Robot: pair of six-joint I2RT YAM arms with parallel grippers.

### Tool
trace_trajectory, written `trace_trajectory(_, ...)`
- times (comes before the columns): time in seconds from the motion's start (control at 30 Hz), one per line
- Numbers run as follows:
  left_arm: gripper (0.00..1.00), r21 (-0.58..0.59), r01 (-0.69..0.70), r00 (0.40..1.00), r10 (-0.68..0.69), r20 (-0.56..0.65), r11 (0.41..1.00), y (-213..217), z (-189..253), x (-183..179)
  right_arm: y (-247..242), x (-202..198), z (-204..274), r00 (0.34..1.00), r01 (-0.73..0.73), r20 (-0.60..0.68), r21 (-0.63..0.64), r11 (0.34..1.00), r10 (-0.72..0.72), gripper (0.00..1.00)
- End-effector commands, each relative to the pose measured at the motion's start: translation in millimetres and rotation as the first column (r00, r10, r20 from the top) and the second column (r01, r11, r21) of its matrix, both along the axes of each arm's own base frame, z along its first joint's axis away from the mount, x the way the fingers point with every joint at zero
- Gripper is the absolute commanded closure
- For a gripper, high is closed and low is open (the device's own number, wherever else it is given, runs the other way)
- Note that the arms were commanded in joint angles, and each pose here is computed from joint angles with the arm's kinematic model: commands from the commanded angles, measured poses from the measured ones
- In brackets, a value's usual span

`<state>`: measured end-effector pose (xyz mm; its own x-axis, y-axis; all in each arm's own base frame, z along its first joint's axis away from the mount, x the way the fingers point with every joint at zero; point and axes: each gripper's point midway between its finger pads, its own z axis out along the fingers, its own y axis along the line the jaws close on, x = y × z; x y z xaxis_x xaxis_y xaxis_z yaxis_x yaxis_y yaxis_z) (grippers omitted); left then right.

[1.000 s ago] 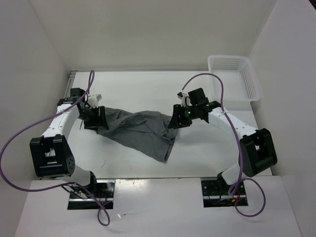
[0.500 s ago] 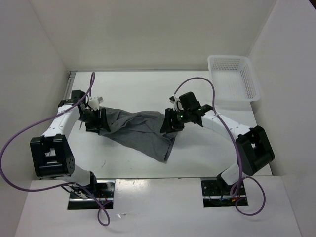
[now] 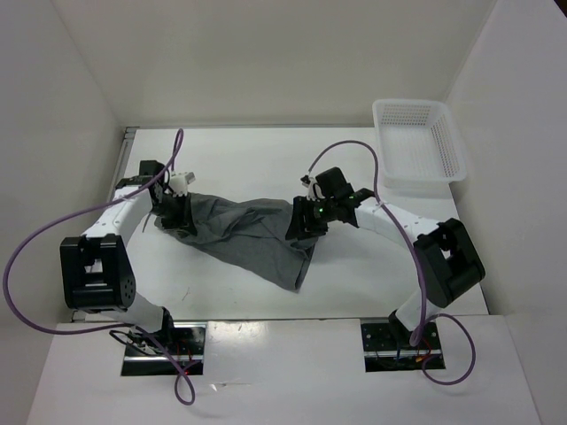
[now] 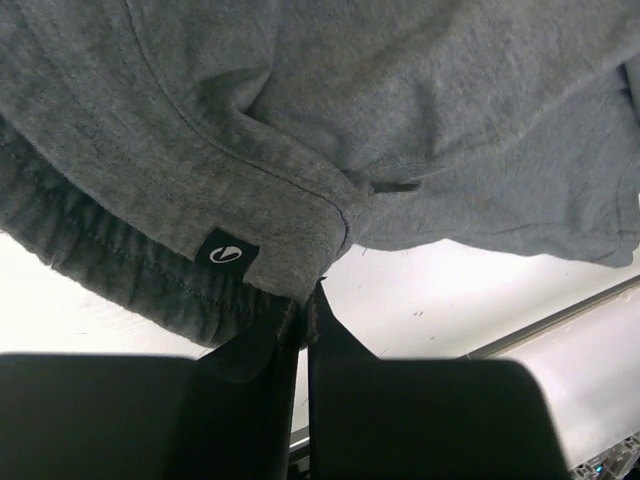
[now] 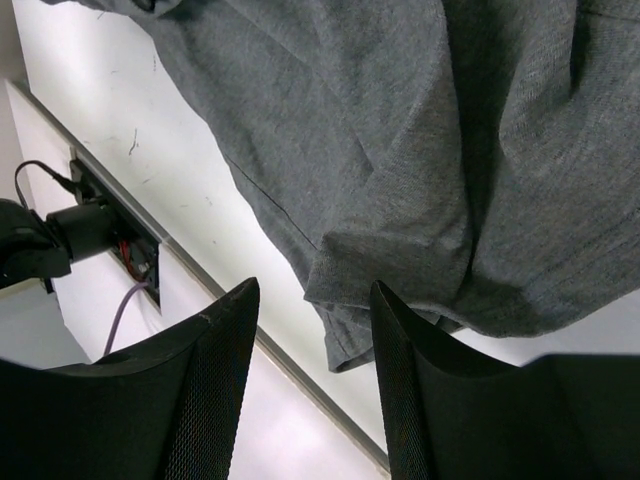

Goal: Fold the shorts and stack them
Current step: Fold the shorts

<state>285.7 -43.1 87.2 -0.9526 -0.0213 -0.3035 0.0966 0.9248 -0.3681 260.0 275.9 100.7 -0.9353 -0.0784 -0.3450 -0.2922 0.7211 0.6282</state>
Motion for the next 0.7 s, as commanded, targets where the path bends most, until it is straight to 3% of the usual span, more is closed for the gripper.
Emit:
trace_trajectory(0.0, 0.94, 0.039, -0.005, 0.998, 0.003, 0.056, 0.999, 7.0, 3.2, 16.7, 0.5, -2.0, 3.1, 1.0, -0.013, 0.012, -0.014, 1.0, 0.013, 0.46)
trace_trajectory(0.17, 0.98, 0.072, -0.02, 0.992, 0.011, 0.127, 0.997, 13.6, 20.4, 36.8, -4.6, -9.9, 3.0, 1.0, -0.02, -0.003, -0.028, 0.999, 0.02, 0.49)
trace_trajectory(0.3, 0.99, 0.073, -0.021, 0.99, 0.01, 0.141, 0.997, 13.9, 24.7, 40.5, -17.7, -11.2, 22.5, 0.998, -0.027, 0.061, -0.08, 0.996, 0.032, 0.49)
trace_trajectory(0.67, 0.99, 0.074, -0.022, 0.987, 0.01, 0.162, 0.997, 14.5, 26.2, 47.9, -2.1, -27.9, 22.4, 0.998, -0.057, 0.032, -0.026, 0.998, 0.057, 0.49)
